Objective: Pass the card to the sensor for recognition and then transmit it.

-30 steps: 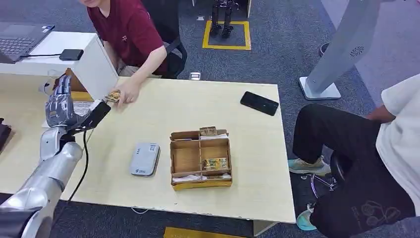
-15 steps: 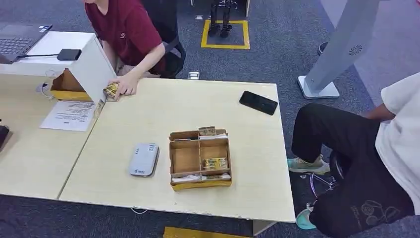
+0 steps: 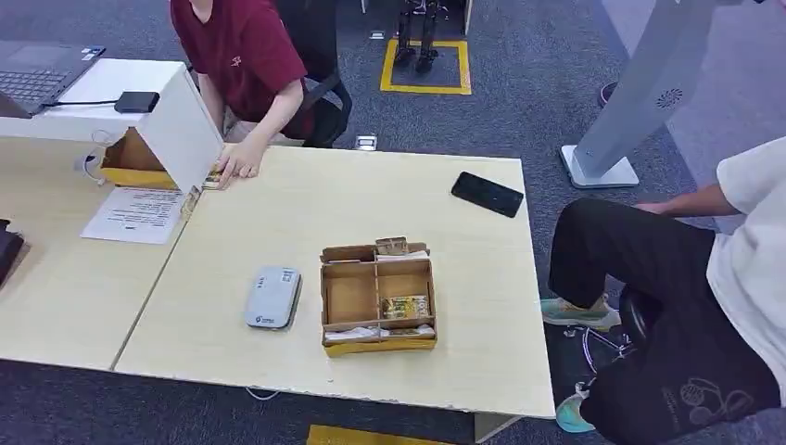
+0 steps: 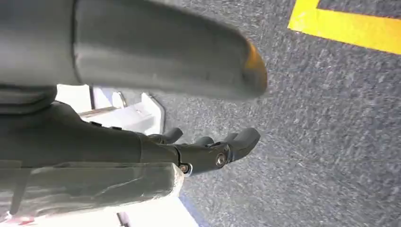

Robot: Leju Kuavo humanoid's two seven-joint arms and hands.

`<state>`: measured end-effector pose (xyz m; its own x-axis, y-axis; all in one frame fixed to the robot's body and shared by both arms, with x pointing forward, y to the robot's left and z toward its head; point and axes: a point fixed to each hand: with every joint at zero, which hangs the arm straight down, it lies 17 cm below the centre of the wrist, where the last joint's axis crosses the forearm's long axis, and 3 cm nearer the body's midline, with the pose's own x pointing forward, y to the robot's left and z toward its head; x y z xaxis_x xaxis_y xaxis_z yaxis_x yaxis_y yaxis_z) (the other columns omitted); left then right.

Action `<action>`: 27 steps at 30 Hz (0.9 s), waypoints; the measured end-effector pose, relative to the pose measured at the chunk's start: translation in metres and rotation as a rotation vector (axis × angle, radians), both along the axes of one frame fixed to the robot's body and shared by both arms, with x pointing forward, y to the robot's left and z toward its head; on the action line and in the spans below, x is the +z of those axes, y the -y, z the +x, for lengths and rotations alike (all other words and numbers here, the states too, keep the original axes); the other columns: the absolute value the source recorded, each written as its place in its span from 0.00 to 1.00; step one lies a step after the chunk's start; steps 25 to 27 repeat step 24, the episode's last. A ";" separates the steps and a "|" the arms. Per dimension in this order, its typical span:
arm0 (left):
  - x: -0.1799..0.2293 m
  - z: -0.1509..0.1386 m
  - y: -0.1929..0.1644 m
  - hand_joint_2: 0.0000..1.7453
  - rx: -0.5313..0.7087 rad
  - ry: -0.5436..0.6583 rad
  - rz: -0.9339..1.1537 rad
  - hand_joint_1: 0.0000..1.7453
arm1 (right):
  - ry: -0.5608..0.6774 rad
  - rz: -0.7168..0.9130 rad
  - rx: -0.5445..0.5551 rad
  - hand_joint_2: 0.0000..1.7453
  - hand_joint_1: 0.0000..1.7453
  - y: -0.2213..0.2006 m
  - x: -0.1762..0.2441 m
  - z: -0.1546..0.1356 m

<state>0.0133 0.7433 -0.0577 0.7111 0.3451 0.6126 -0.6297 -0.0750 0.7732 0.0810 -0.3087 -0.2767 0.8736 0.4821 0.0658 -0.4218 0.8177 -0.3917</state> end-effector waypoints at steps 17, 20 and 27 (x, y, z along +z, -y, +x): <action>-0.123 0.025 0.147 0.00 -0.179 -0.046 -0.425 0.00 | -0.024 0.051 -0.197 0.00 0.00 0.008 -0.003 -0.020; -0.130 0.036 0.158 0.00 -0.229 -0.036 -0.459 0.00 | -0.018 0.063 -0.214 0.00 0.00 0.008 -0.004 -0.021; -0.140 0.048 0.174 0.00 -0.295 -0.024 -0.506 0.00 | -0.010 0.085 -0.236 0.00 0.00 0.007 -0.004 -0.023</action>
